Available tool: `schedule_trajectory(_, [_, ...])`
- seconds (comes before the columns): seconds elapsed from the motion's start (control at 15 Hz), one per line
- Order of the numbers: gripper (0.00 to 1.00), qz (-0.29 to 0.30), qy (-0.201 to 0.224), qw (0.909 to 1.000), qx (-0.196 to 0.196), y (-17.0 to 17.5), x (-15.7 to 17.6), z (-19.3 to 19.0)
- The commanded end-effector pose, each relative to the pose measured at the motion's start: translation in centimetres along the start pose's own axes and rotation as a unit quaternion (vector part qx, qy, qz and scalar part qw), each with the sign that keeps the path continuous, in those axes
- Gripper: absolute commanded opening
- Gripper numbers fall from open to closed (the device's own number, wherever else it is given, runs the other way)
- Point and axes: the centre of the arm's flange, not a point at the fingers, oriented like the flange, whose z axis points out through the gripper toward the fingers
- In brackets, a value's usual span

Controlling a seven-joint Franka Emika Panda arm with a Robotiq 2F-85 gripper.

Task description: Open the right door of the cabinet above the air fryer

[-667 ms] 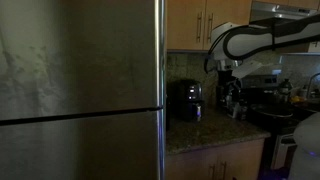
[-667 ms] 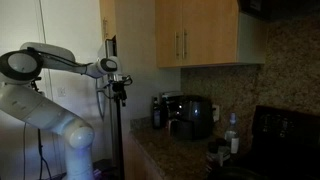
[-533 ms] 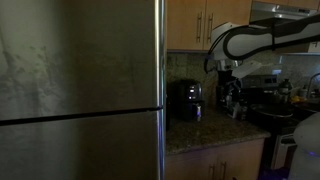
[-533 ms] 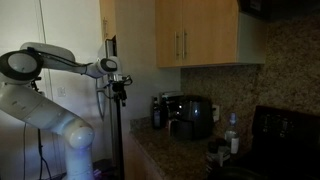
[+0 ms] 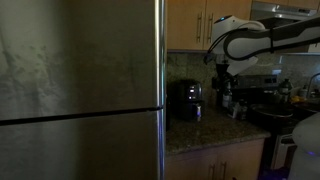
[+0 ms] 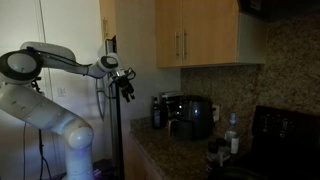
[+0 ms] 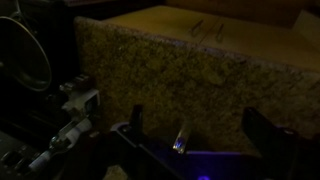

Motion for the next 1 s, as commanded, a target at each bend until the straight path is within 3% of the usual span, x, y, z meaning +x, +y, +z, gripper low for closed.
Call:
schedule_trajectory(0.0, [1.00, 0.091, 0.050, 0.9946, 0.004, 8.1, -1.5, 0.7])
schedule_trajectory(0.2, [1.00, 0.164, 0.015, 0.9840, 0.066, 15.1, -2.0, 1.0])
schedule_trajectory(0.27, [1.00, 0.135, 0.022, 0.9898, 0.039, 11.2, -0.1, -0.4])
schedule_trajectory(0.4, [1.00, 0.161, 0.021, 0.9847, 0.064, 14.7, -1.5, 0.2])
schedule_trajectory(0.6, [1.00, 0.154, 0.061, 0.9848, 0.054, 14.6, -1.6, 0.5])
schedule_trajectory(0.73, [1.00, 0.202, 0.116, 0.9689, 0.084, 18.0, -0.2, -0.8])
schedule_trajectory(0.93, [1.00, 0.252, 0.185, 0.9422, 0.122, 26.1, 0.7, -2.2])
